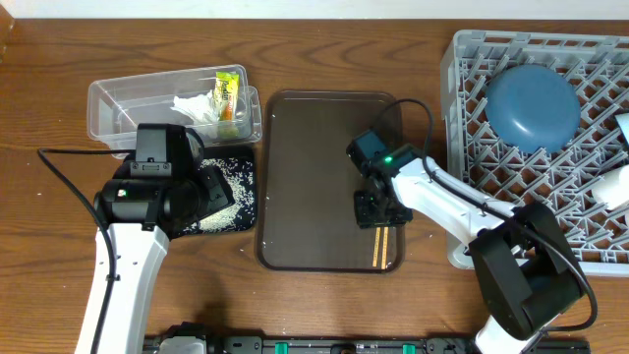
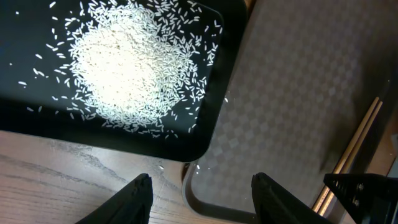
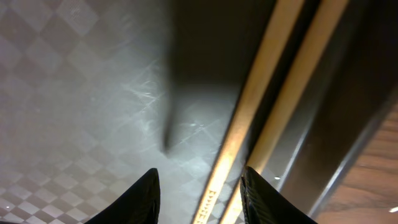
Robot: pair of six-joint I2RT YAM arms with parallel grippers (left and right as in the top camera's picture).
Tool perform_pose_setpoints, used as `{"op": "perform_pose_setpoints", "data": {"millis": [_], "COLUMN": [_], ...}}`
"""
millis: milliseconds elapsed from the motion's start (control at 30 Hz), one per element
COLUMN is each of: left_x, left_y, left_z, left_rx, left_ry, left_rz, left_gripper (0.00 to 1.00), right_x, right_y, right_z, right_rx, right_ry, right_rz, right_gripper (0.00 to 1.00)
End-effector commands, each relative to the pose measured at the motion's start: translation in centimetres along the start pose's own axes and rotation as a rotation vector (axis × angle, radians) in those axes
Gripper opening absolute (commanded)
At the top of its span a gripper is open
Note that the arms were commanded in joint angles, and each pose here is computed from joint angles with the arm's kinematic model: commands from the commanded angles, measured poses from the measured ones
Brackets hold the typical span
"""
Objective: Sort waste into correct bins and load items into the dishwasher rack
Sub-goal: 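Reach the right gripper to the chopsticks and grasp one, then place the chopstick into the dish rack with the right gripper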
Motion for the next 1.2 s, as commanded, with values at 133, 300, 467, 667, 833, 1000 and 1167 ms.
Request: {"op": "perform_pose_setpoints", "data": {"millis": [133,300,467,667,833,1000,1167], "left_x": [-0.1,-0.1,-0.1,-0.1,0.0,0.0,0.2], "left_y": [0.0,0.0,0.0,0.0,0.0,0.0,0.0], "left_z": [0.3,0.3,0.3,0.3,0.3,0.3,0.4], "left_rx": [-0.016,-0.016,-0.016,-0.016,-0.017,-0.017,-0.02], "left_ry": [-0.001,-0.001,0.0,-0.001,0.0,0.0,0.001], "left_rz": [0.002,0.002,0.002,0.002,0.004,0.005,0.011], "left_gripper": [0.54,0.54,0.54,0.54,0.54,0.54,0.54], "right_x": [1.0,1.3,1.5,1.0,-0.2,-2.8,-5.3], "right_y": [-1.4,-2.1,-2.7,-2.7,-0.9,4.9,11.4], "right_z": [-0.3,-0.9,-1.1,-0.8,-0.3,-0.3,-2.5], "right_rx": [0.028,0.044,0.042,0.026,0.003,-0.053,-0.114], "right_ry": [-0.046,-0.063,-0.067,-0.065,-0.032,0.013,0.015], "right_rz": [0.005,0.002,-0.002,-0.02,-0.047,-0.143,-0.305], "right_gripper": [0.4,0.38,0.12,0.01,0.01,0.01,0.01]}}
Point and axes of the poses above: each gripper's point midway between its finger pads, its own y axis back along the fingers, its own z axis along the line the jaws close on, x = y × z, the point moved 2 cm from there along y, back along the fingers, and after that the axes turned 5 degrees about -y, right-handed, at the moved point
